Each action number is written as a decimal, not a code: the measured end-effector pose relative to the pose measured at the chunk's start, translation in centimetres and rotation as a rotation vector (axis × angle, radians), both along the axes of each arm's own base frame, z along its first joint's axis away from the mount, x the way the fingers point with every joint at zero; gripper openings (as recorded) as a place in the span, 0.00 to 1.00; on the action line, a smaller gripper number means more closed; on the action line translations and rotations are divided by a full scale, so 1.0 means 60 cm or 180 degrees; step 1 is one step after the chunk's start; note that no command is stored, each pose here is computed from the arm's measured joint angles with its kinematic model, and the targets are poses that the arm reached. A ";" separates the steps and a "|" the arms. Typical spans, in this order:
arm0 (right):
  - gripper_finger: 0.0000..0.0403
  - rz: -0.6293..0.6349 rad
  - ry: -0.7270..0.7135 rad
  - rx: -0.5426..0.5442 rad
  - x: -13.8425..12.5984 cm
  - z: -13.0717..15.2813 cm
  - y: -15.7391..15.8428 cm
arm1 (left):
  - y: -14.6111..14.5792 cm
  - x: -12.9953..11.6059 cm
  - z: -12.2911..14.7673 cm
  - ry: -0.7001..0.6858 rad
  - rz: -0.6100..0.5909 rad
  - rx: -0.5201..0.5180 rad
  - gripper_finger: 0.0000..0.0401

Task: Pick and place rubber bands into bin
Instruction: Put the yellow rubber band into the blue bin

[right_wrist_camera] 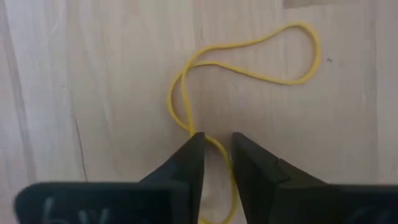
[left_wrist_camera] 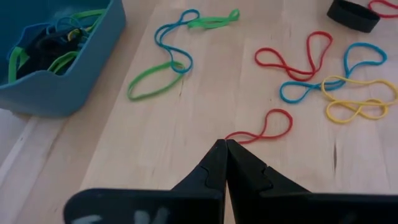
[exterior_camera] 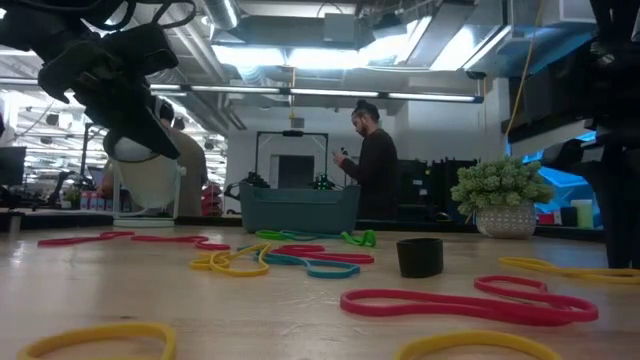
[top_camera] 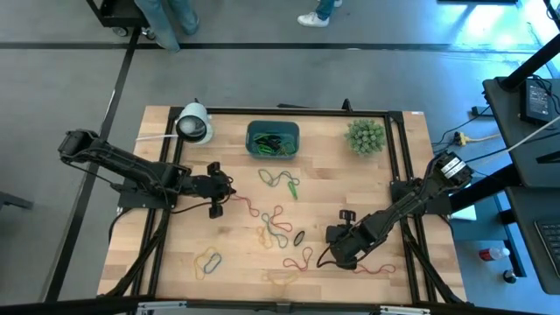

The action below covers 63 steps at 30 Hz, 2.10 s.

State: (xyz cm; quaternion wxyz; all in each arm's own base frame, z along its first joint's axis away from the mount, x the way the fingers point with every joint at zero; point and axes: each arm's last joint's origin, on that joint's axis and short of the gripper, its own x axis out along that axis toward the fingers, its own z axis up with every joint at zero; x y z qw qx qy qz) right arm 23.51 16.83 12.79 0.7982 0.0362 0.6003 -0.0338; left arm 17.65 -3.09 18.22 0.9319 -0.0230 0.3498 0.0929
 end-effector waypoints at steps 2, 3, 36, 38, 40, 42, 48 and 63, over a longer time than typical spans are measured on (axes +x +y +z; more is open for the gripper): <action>0.12 0.0081 0.0034 0.0028 0.000 -0.001 0.001 | 0.000 0.000 0.000 -0.0005 -0.0001 -0.0002 0.00; 0.07 0.0135 0.0052 0.0042 0.000 -0.001 0.001 | 0.000 0.000 0.000 -0.0005 -0.0001 -0.0002 0.00; 0.00 -0.0681 -0.0818 -0.1104 -0.046 0.258 -0.191 | 0.002 0.003 0.004 -0.0115 0.0156 0.0123 0.01; 0.00 -0.0657 -0.0919 -0.1200 -0.031 0.279 -0.216 | 0.003 0.003 0.004 -0.0120 0.0184 0.0147 0.00; 0.00 -0.0618 -0.1086 -0.1312 -0.015 0.300 -0.242 | 0.003 0.003 0.004 -0.0129 0.0206 0.0167 0.00; 0.00 -0.0597 -0.1280 -0.1447 0.000 0.320 -0.270 | 0.004 0.003 0.005 -0.0144 0.0232 0.0187 0.01; 0.00 -0.0500 -0.2037 -0.1667 0.032 0.364 -0.356 | 0.004 0.003 0.005 -0.0147 0.0245 0.0199 0.00; 0.00 -0.0474 -0.2315 -0.1226 0.157 0.253 -0.513 | 0.004 0.003 0.005 -0.0147 0.0245 0.0199 0.01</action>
